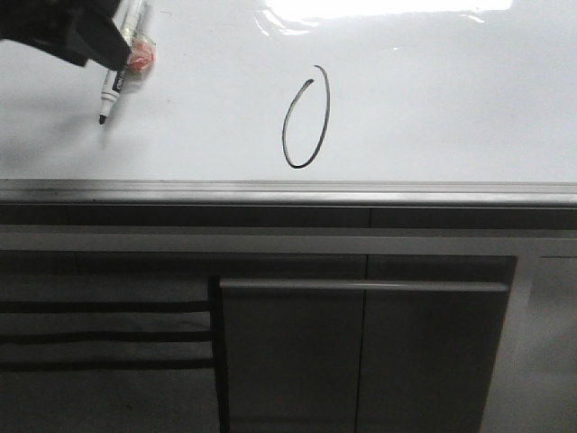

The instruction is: Write number 0 on whiteboard

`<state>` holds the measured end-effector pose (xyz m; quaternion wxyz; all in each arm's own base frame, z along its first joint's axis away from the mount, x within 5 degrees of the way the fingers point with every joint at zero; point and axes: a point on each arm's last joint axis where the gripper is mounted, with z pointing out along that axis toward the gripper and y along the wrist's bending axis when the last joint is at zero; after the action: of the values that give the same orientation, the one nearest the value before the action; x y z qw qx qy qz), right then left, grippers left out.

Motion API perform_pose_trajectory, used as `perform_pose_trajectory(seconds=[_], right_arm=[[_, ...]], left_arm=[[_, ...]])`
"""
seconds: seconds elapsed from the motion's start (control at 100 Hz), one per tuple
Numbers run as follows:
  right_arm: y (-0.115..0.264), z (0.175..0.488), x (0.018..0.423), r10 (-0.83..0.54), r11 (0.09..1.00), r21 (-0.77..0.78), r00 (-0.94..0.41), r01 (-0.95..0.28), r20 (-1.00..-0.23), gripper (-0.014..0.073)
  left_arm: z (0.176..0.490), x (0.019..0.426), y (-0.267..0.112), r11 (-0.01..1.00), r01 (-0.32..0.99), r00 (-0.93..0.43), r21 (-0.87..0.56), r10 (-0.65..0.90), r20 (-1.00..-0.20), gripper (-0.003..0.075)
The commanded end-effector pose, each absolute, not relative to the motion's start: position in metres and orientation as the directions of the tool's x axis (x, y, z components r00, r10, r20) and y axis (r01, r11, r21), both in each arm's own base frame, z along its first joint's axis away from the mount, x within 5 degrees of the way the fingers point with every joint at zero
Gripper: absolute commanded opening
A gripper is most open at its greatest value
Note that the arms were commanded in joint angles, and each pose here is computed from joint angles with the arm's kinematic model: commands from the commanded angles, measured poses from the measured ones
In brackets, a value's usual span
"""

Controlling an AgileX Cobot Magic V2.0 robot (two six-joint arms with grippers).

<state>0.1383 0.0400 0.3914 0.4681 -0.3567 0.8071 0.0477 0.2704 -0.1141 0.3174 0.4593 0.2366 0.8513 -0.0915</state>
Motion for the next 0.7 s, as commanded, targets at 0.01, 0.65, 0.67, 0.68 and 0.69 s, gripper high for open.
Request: perform_pose_trajectory(seconds=[0.01,0.65,0.67,0.68,0.69], right_arm=[[0.040,0.405,0.129,-0.445,0.792,-0.202,-0.318,-0.575,-0.837,0.0323],[0.009,0.362,0.068,0.037,0.994,0.027,0.089,-0.110,-0.995,-0.0071],[0.009,0.358,0.068,0.038,0.994,0.028,0.096,-0.105,-0.995,-0.0071],[0.009,0.357,0.068,0.039,0.994,0.028,0.098,-0.104,-0.994,-0.0071],[0.008,0.355,0.068,0.039,0.994,0.029,0.096,-0.103,-0.995,-0.0071]], left_arm=[[0.359,0.243,-0.103,0.862,0.495,-0.382,0.106,0.326,-0.865,0.0286],[0.339,0.095,-0.038,0.931,0.366,0.097,0.010,-0.027,-0.995,-0.0020],[0.336,0.094,-0.037,0.930,0.368,0.103,-0.004,-0.045,-0.994,-0.0020],[0.335,0.094,-0.037,0.930,0.368,0.105,-0.006,-0.048,-0.993,-0.0020],[0.332,0.093,-0.037,0.930,0.369,0.111,-0.006,-0.051,-0.992,-0.0020]])
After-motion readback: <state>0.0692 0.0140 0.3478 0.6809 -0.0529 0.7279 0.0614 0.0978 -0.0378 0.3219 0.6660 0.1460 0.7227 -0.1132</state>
